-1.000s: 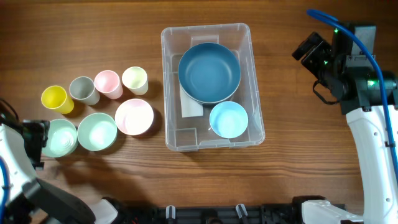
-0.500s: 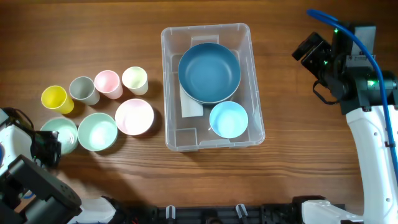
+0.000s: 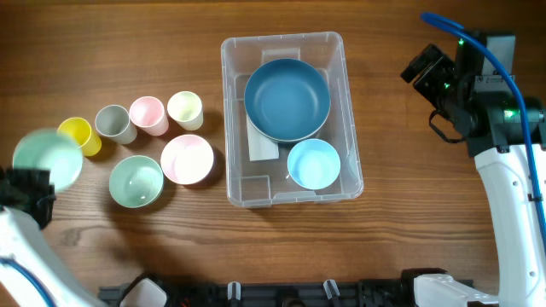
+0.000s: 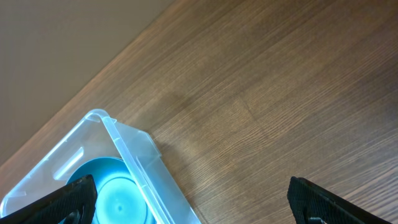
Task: Pack container
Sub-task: 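Place the mint green bowl into the light blue bowl in the bin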
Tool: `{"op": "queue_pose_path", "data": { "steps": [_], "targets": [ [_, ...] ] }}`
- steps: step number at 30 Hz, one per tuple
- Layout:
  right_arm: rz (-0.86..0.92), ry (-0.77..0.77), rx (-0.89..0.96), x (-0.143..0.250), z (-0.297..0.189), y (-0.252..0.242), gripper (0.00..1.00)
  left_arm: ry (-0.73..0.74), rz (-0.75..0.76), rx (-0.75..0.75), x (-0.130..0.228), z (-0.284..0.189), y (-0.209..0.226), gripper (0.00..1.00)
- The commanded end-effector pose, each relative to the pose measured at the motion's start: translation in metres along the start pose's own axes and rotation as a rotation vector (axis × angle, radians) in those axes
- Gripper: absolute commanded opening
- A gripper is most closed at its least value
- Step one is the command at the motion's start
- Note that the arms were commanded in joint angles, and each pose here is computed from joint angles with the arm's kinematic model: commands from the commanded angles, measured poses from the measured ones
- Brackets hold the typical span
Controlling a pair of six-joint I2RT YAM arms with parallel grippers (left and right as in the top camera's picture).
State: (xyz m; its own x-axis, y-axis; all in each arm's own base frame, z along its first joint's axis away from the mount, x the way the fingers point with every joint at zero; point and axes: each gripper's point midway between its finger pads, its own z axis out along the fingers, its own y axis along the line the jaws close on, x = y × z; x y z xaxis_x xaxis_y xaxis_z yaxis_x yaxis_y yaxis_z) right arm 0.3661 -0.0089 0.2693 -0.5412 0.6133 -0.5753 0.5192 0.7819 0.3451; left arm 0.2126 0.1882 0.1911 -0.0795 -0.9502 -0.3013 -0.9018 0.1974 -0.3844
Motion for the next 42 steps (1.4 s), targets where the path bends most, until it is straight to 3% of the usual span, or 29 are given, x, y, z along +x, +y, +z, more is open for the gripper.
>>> {"op": "queue_pose_path", "data": {
  "steps": [1,3,5,7,13,18,21,26,29,32,35,39,40,42],
  "targets": [
    [0.016,-0.019,0.01,-0.005,-0.002,-0.001,1.0,0.075,0.435,0.401,0.069,-0.058,-0.088,0.04],
    [0.016,-0.019,0.01,-0.005,-0.002,-0.001,0.99,0.105,0.603,0.495,0.103,-0.071,-0.11,0.04],
    [0.016,-0.018,0.01,-0.005,-0.002,-0.001,1.0,0.197,0.862,0.634,0.17,-0.088,-0.139,0.04],
    [0.016,-0.018,0.01,-0.005,-0.002,-0.001,1.0,0.269,1.025,0.702,0.222,-0.097,-0.15,0.04],
    [0.016,-0.019,0.01,-0.005,-0.002,-0.001,1.0,0.309,1.492,0.632,0.357,-0.071,-0.146,0.04],
    [0.016,-0.019,0.01,-0.005,-0.002,-0.001,1.0,0.431,1.618,0.551,0.43,-0.019,-0.134,0.04],
    [0.016,-0.019,0.01,-0.005,-0.002,-0.001,0.99,0.468,1.622,0.559,0.446,-0.011,-0.132,0.04],
    [0.016,-0.019,0.01,-0.005,-0.002,-0.001,0.99,0.444,1.609,0.558,0.442,-0.008,-0.138,0.22],
    [0.016,-0.019,0.01,-0.005,-0.002,-0.001,1.0,0.418,1.576,0.551,0.427,-0.016,-0.149,0.38],
    [0.016,-0.019,0.01,-0.005,-0.002,-0.001,1.0,0.325,1.397,0.462,0.367,-0.04,-0.174,0.45],
    [0.016,-0.018,0.01,-0.005,-0.002,-0.001,1.0,0.183,1.159,0.301,0.277,-0.048,-0.176,0.52],
    [0.016,-0.018,0.01,-0.005,-0.002,-0.001,1.0,0.1,0.756,-0.01,0.149,-0.028,-0.121,0.72],
    [0.016,-0.018,0.01,-0.005,-0.002,-0.001,0.99,0.108,0.663,-0.072,0.127,-0.022,-0.106,0.77],
    [0.016,-0.019,0.01,-0.005,-0.002,-0.001,1.0,0.177,0.5,-0.132,0.101,-0.003,-0.078,0.77]
  ]
}}
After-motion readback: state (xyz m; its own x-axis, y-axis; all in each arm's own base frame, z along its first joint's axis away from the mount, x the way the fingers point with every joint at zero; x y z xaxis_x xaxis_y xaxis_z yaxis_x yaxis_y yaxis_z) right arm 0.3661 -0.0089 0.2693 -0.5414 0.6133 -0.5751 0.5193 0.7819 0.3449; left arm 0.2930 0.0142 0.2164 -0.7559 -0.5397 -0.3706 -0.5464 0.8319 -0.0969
